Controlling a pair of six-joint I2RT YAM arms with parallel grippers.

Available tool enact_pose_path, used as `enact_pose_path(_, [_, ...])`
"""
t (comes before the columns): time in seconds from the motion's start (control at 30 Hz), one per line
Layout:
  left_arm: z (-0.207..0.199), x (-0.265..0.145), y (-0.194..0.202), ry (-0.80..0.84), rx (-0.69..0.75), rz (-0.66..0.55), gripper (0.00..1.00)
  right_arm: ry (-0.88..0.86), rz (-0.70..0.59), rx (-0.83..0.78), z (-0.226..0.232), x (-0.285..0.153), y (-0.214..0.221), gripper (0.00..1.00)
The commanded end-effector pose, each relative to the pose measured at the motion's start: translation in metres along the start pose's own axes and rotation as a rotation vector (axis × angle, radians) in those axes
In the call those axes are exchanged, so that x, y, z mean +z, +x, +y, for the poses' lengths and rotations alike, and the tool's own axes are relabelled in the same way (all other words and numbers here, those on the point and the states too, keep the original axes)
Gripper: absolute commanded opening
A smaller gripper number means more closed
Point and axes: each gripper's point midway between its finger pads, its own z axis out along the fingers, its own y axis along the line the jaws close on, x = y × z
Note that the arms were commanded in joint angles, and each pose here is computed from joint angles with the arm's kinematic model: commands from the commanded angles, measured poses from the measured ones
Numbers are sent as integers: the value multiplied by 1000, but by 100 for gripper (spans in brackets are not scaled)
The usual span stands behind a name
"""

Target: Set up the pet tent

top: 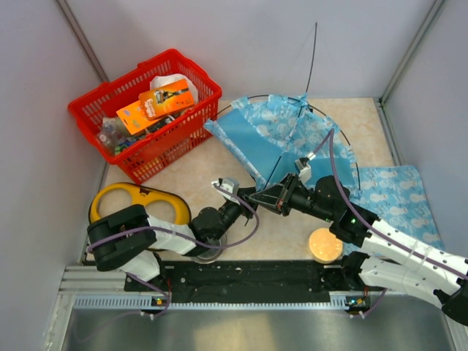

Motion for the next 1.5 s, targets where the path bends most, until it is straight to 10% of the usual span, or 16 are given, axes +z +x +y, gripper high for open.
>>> enact_pose_path(0.0, [-20,9,-43,67,-60,-137,27,-116,-130,-26,41,-6,-27,0])
enact_pose_path(0.17, [-22,7,-43,80,-67,-129,0,-86,-145,-66,33,-2,-29,0])
enact_pose_path(0.63, [-30,-19,-26,151,-79,27,0,-123,-442,-407,32,-9,-78,0])
enact_pose_path(1.47, [-1,-63,28,179,229,250,0,49,-714,-473,0,-19,-127,0])
